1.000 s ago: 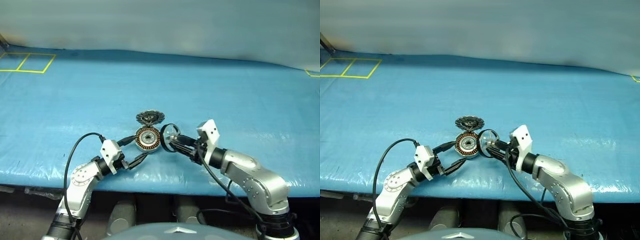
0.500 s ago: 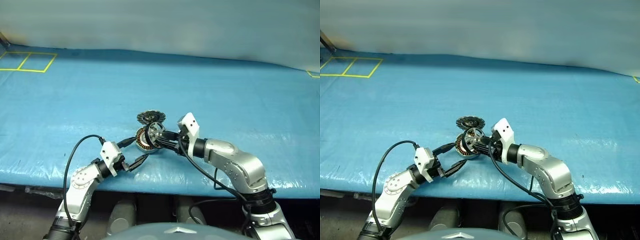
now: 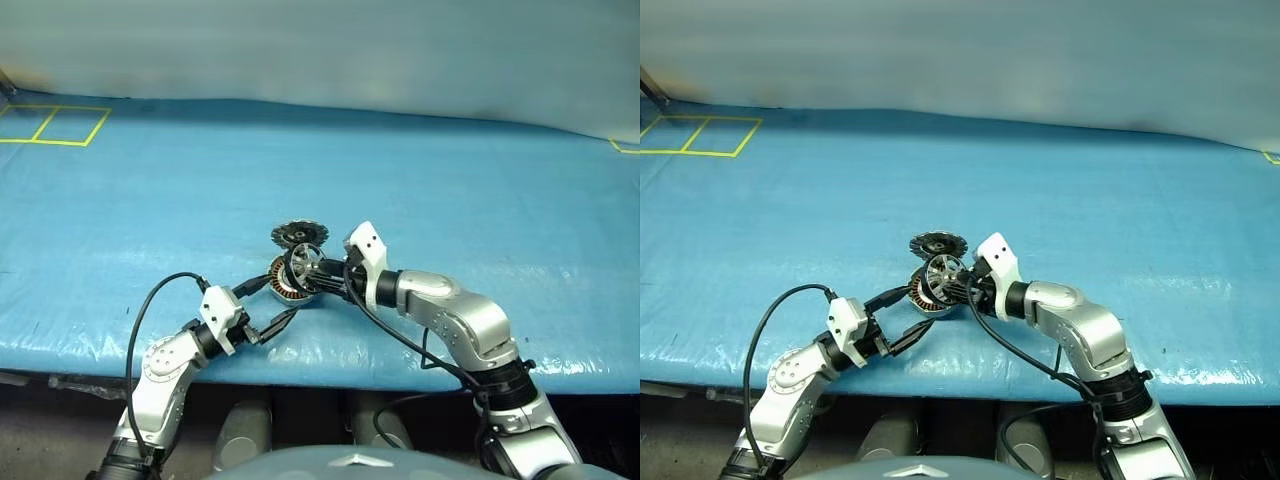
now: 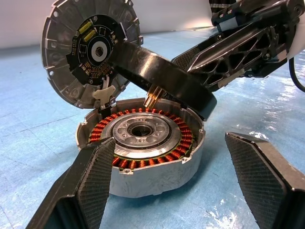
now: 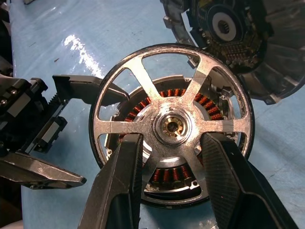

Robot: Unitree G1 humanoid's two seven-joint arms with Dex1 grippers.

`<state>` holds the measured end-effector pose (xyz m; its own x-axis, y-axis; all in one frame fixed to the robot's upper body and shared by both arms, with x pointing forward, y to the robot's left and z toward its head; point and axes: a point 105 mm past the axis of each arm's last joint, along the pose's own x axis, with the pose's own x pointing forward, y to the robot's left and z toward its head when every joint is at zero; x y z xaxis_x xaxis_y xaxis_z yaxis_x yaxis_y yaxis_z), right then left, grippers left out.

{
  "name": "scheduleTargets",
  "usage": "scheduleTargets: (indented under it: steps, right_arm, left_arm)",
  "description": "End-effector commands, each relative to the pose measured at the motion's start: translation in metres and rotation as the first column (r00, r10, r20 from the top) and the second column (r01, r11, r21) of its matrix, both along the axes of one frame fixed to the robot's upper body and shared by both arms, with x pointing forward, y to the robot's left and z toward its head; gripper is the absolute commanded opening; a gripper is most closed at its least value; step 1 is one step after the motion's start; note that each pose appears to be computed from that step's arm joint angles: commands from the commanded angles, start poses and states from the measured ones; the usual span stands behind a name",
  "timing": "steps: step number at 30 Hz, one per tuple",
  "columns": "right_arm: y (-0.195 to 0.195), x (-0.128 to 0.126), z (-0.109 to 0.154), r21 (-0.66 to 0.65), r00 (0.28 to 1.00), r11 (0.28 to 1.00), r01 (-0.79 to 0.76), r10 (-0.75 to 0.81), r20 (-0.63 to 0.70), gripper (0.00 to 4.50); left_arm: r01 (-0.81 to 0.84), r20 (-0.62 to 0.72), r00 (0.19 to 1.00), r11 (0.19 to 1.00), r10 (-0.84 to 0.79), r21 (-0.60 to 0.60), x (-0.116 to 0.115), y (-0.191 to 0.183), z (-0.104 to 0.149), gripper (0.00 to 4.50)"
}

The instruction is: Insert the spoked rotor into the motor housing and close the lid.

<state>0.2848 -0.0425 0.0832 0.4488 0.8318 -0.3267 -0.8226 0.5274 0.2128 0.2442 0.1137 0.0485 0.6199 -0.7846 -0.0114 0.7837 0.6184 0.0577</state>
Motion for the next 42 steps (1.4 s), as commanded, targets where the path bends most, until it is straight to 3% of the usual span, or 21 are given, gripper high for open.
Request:
scheduleTargets:
  steps: [1,12,25,42]
  right_arm:
    - [0.008,0.003,0.013,-0.001,0.997,1.000,-0.031,0.031,0.077,1.48]
    - [0.013,0.001,0.036,-0.006,0.983,0.997,-0.071,0.071,0.171,1.48]
    - [0.017,-0.001,0.039,-0.034,0.975,0.995,-0.095,0.100,0.199,1.48]
    - [0.019,0.008,0.010,-0.111,0.984,0.990,-0.084,0.100,0.149,1.48]
  left_arm:
    - [-0.013,0.035,0.999,1.000,0.013,-0.012,0.001,0.001,0.007,4.02]
    - [-0.030,0.024,0.999,0.999,0.030,-0.015,-0.002,0.002,0.004,4.02]
    - [-0.028,0.021,0.999,0.999,0.028,-0.020,-0.002,0.002,0.004,4.02]
    - [-0.050,0.026,0.998,0.999,0.050,-0.017,-0.003,0.006,0.004,4.02]
